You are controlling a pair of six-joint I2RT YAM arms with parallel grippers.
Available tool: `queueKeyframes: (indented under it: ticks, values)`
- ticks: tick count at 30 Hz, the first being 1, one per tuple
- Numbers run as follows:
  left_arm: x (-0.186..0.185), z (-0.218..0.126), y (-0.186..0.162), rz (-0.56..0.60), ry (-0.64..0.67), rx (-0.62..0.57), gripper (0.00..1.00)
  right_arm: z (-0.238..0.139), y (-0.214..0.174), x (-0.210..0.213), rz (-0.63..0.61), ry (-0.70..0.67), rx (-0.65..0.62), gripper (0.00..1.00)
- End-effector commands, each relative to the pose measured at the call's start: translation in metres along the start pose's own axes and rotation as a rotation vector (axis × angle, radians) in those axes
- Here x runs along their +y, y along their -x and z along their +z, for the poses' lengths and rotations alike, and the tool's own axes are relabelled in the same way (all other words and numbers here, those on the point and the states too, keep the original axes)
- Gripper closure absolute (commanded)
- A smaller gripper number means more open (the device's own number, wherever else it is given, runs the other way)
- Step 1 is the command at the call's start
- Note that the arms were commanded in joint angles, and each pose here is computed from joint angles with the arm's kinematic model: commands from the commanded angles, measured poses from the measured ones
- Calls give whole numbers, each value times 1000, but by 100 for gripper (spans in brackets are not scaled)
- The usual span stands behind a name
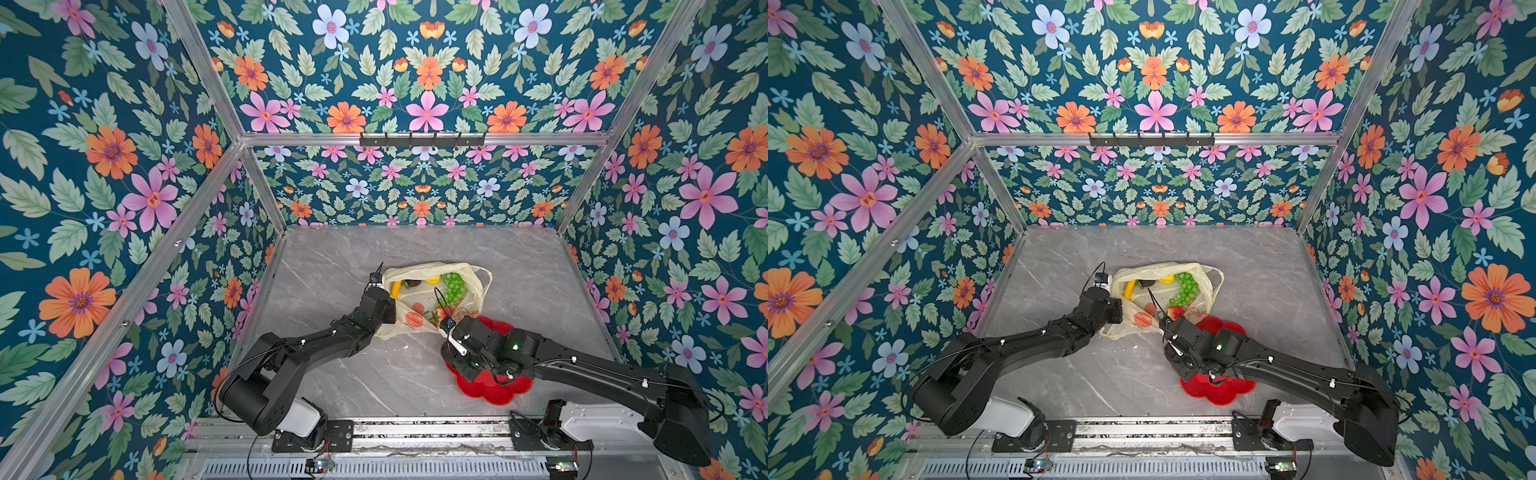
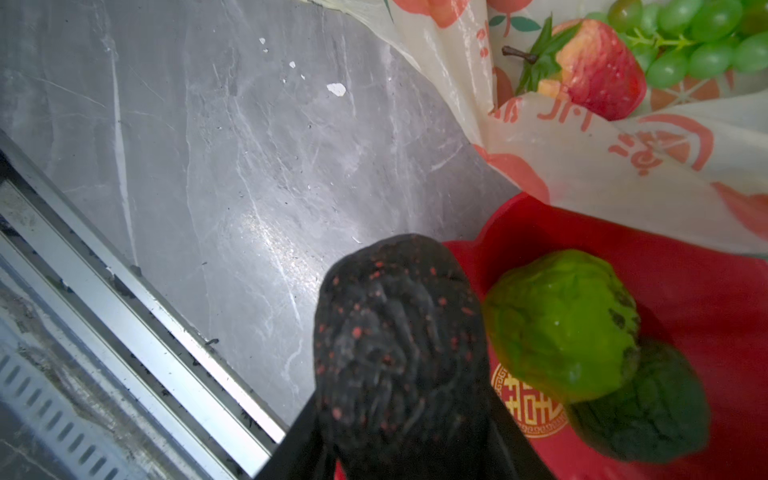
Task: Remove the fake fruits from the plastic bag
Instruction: 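Lift the avocado out with the right gripper over the red plate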
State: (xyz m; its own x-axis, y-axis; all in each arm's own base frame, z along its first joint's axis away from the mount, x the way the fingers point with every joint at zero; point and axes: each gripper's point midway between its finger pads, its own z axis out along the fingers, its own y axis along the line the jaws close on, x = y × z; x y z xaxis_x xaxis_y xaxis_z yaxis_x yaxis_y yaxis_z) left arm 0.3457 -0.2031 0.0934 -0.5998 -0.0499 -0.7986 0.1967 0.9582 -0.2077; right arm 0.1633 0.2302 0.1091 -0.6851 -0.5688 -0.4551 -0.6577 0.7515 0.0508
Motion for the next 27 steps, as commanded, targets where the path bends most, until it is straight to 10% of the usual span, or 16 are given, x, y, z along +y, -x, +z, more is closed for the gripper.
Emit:
queueKeyframes:
  ticks: [1, 27]
  values:
    - [1, 1, 3, 7, 8, -9, 94, -2, -12, -11, 96, -48, 10, 62]
    - [2, 2, 2, 10, 14, -5, 94, 24, -56, -25, 289, -134, 102, 61]
